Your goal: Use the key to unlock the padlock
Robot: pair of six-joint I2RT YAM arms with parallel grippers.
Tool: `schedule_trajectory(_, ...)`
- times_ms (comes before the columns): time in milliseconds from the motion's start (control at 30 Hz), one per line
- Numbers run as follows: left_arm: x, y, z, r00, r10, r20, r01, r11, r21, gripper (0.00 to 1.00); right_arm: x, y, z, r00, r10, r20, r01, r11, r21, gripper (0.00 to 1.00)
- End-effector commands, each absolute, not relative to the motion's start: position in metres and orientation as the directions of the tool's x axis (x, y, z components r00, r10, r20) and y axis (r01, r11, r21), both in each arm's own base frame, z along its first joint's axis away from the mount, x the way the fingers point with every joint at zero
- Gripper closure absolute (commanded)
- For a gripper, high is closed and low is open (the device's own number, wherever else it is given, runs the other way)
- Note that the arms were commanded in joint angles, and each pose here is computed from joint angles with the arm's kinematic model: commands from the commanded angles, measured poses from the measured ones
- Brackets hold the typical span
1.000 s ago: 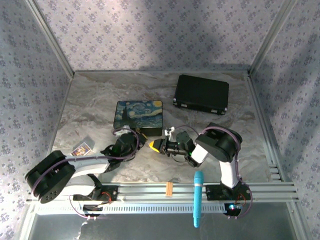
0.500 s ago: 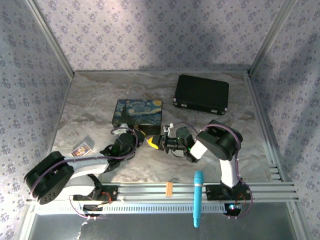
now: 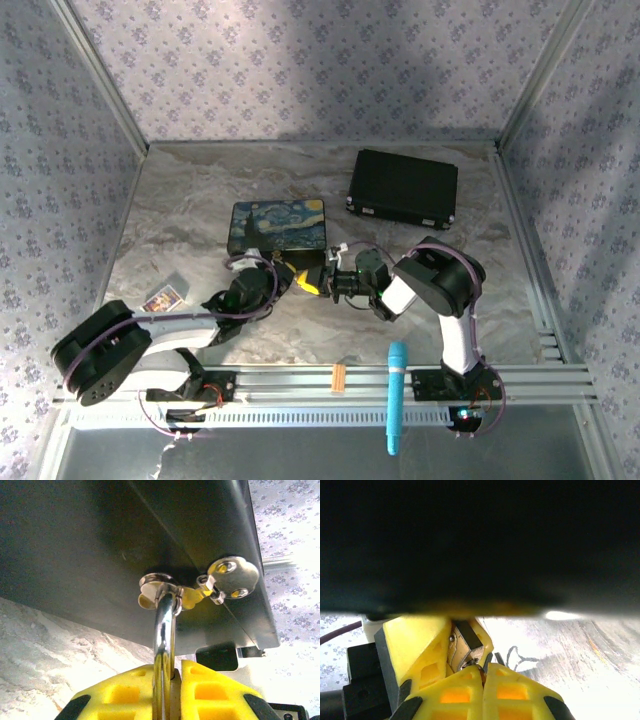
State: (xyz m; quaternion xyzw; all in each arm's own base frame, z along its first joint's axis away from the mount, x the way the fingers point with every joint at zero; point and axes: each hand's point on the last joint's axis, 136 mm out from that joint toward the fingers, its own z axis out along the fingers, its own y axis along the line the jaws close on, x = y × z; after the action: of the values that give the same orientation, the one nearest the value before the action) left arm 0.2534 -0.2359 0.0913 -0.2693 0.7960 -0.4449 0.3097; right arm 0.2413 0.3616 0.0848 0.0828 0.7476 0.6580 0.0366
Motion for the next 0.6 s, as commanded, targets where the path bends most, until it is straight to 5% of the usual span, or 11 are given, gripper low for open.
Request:
schedule_trajectory(0, 0.234, -0.279, 0.138, -0.774, -0.604, -0.193, -0.013, 0.32, -0.947, 1.0, 0.26, 0.367, 0.098, -0.975, 0.221, 0.018, 0.037, 0.082, 0.996, 1.0)
schedule_trajectory(433, 0.23, -0.285, 0.121, -0.782, -0.595, -0.185, -0.081, 0.392, -0.916, 1.0, 0.26, 0.369, 0.101, -0.951, 0.304, -0.054, -0.017, 0.122, 0.992, 1.0)
schedule_trajectory(567, 0.23, -0.28, 0.11, -0.773, -0.609, -0.178, -0.119, 0.415, -0.902, 1.0, 0.259, 0.365, 0.093, -0.949, 0.312, -0.052, -0.013, 0.128, 0.992, 0.83)
